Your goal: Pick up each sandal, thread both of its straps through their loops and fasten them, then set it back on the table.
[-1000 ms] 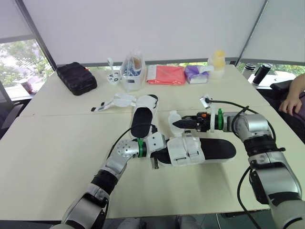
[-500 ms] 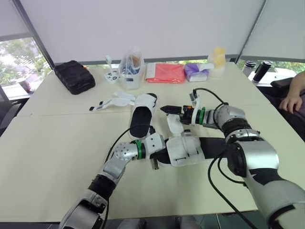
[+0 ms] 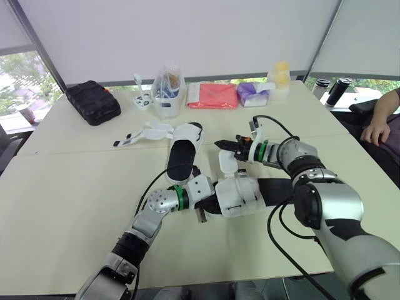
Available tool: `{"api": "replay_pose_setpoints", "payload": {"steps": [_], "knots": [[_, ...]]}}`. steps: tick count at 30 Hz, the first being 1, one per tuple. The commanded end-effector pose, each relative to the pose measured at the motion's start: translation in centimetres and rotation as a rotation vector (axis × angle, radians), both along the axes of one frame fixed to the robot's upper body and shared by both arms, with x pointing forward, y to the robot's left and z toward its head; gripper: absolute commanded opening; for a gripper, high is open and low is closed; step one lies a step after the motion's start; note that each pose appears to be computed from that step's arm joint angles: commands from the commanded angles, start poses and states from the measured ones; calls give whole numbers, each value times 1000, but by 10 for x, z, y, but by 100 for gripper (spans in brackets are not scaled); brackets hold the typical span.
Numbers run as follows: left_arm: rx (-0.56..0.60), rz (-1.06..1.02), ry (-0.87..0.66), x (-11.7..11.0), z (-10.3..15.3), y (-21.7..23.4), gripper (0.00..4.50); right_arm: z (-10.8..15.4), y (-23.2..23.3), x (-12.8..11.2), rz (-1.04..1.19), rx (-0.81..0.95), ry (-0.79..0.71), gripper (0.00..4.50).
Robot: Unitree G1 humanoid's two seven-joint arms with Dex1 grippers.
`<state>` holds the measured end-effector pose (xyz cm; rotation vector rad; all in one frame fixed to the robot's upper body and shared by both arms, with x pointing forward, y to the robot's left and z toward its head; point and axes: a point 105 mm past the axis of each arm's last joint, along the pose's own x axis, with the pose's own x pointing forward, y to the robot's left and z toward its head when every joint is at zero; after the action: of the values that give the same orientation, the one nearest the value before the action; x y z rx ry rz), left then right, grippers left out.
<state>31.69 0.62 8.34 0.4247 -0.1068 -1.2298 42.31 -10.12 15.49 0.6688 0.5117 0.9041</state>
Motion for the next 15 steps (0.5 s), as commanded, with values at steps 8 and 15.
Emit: {"api": "replay_pose_setpoints", "payload": {"steps": [8, 15], "knots": [[78, -26, 89, -9, -29, -4, 0, 32, 5, -18, 270, -167, -276, 2], [76, -36, 90, -8, -30, -8, 0, 1, -8, -8, 105, -172, -67, 32]]}}
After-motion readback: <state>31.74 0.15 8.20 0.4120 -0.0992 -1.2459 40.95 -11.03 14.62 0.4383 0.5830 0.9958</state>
